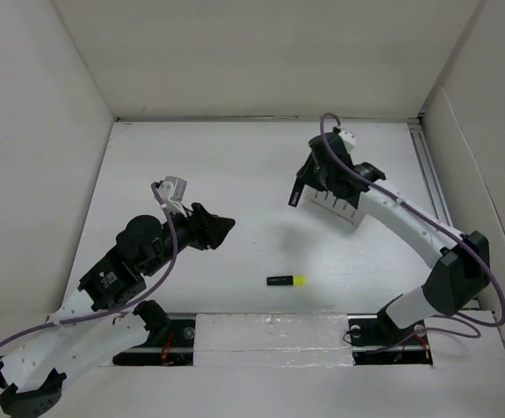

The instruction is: Organize the desk

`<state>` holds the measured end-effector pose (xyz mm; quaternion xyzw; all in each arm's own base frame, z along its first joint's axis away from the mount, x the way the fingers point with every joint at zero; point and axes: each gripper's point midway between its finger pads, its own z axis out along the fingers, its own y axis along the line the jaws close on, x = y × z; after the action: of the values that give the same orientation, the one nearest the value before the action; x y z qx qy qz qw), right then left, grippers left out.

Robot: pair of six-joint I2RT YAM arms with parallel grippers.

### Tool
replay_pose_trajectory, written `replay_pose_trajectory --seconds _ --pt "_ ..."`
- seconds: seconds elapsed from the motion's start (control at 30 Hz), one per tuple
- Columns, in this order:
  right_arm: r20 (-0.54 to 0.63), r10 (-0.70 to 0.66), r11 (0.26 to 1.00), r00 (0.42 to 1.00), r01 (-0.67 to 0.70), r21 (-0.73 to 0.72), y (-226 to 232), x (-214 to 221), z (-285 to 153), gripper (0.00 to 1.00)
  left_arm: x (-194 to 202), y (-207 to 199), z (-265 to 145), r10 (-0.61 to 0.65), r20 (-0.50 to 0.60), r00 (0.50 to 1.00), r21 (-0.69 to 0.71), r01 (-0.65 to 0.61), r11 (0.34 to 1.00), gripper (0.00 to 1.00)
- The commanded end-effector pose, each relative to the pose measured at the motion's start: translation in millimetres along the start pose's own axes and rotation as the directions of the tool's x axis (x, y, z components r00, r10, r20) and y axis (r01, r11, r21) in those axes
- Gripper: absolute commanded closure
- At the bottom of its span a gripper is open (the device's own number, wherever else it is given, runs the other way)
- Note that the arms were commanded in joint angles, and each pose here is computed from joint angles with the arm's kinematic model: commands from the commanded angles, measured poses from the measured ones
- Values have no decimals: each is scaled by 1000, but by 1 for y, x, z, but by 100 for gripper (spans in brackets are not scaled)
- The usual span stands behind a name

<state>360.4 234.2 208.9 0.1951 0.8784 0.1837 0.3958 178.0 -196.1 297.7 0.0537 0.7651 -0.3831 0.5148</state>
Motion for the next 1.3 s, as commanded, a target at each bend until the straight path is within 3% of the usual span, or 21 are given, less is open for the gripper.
replay_pose_trajectory --seconds 0.0,0.2,0.43,0.73,1.27 --pt "101 -31 998 994 36 -49 -4 -62 -10 81 -21 -18 2 -41 44 998 49 39 998 50" --pt "315 -37 997 948 15 73 -64 -179 4 79 -17 -22 19 -90 19 996 43 89 995 50" --pt "430 -133 977 893 45 209 -91 -231 26 78 -6 -21 33 -155 -11 988 36 156 987 52" --pt "425 -216 957 879 106 269 -109 -215 54 78 -10 -9 31 -203 30 979 -33 204 978 52" --pt "365 -303 945 880 229 232 -81 -151 76 77 -9 -8 44 -193 25 981 -44 194 980 52"
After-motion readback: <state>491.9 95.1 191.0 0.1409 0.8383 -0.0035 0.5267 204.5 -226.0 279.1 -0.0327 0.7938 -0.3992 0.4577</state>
